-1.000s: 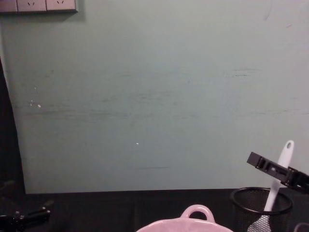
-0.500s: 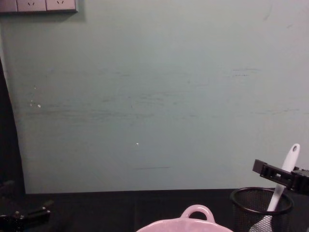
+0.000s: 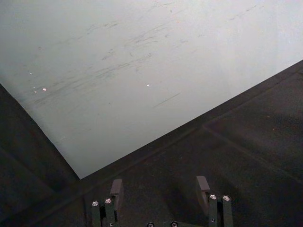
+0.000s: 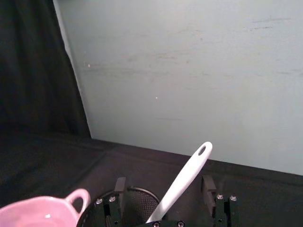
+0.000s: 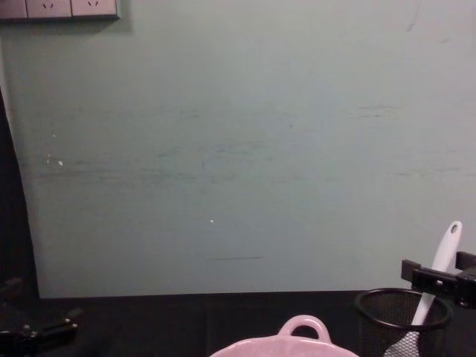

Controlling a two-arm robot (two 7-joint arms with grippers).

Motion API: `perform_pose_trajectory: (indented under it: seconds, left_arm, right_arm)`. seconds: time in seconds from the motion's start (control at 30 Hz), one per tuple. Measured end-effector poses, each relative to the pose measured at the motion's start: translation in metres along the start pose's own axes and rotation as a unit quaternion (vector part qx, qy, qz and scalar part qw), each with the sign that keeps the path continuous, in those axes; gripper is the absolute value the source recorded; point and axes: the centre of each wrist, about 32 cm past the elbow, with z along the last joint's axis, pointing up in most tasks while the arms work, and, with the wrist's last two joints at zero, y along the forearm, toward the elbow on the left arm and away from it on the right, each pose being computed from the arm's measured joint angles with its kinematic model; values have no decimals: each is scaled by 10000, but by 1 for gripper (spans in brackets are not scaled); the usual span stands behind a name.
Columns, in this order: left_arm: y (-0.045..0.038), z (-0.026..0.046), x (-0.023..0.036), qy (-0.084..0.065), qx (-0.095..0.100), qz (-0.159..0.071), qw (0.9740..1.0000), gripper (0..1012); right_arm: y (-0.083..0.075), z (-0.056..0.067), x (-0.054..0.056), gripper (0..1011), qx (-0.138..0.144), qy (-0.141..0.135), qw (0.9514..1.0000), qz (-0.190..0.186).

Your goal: Use the one hand to pick up the spoon and stir the clear water in the bowl.

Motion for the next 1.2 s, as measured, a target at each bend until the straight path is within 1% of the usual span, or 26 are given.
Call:
perform_pose_trajectory:
  seconds: [0.07,0.17,0.27,0.4,0.47,0.53,0.57,0.67,0.7,0.73,0.83,0.87,0.93,1.0,1.03,1.2]
  left_arm:
    - [0,0,0,0,0,0,10000,1005]
    - [0,0,0,0,0,0,10000,1005]
    - [0,0,0,0,-1,0,10000,1005]
    - [0,0,0,0,0,0,10000,1005]
    - [0,0,0,0,-1,0,10000,1005]
    - [0,1,0,0,-1,0,10000,1005]
    - [0,0,0,0,0,0,10000,1005]
    - [0,0,0,0,-1,0,10000,1005]
    - [0,0,0,0,-1,0,10000,1005]
    - [0,0,0,0,-1,0,10000,1005]
    - [0,0,0,0,-1,0,10000,1005]
    - [0,0,0,0,0,0,10000,1005]
    - [0,0,0,0,0,0,10000,1005]
    - [0,0,0,0,-1,0,10000,1005]
    - [0,0,0,0,0,0,10000,1005]
    - [0,0,0,0,0,0,10000,1005]
  right_arm:
    - [-28,30,-19,1004,-47,-140,9999,-4]
    - [-77,52,-39,1004,-60,-239,9997,-28]
    - [-185,113,-70,1004,-2,-405,9991,-106]
    - [-288,176,-91,1004,70,-532,9984,-177]
    - [-385,217,-104,1004,139,-632,9975,-282]
    - [-409,223,-106,1004,157,-655,9972,-315]
    - [-458,222,-111,1004,188,-695,9966,-391]
    - [-549,197,-122,1004,261,-802,9947,-585]
    - [-590,173,-133,1004,302,-869,9934,-689]
    - [-590,173,-133,1004,302,-869,9934,-689]
    - [-679,99,-163,1004,377,-1042,9896,-921]
    - [-679,99,-163,1004,377,-1042,9896,-921]
    - [-745,39,-182,1004,427,-1166,9861,-1106]
    - [-783,-2,-185,1004,429,-1200,9846,-1197]
    - [-783,-2,-185,1004,429,-1200,9846,-1197]
    - [-836,-117,-172,1004,374,-1222,9828,-1334]
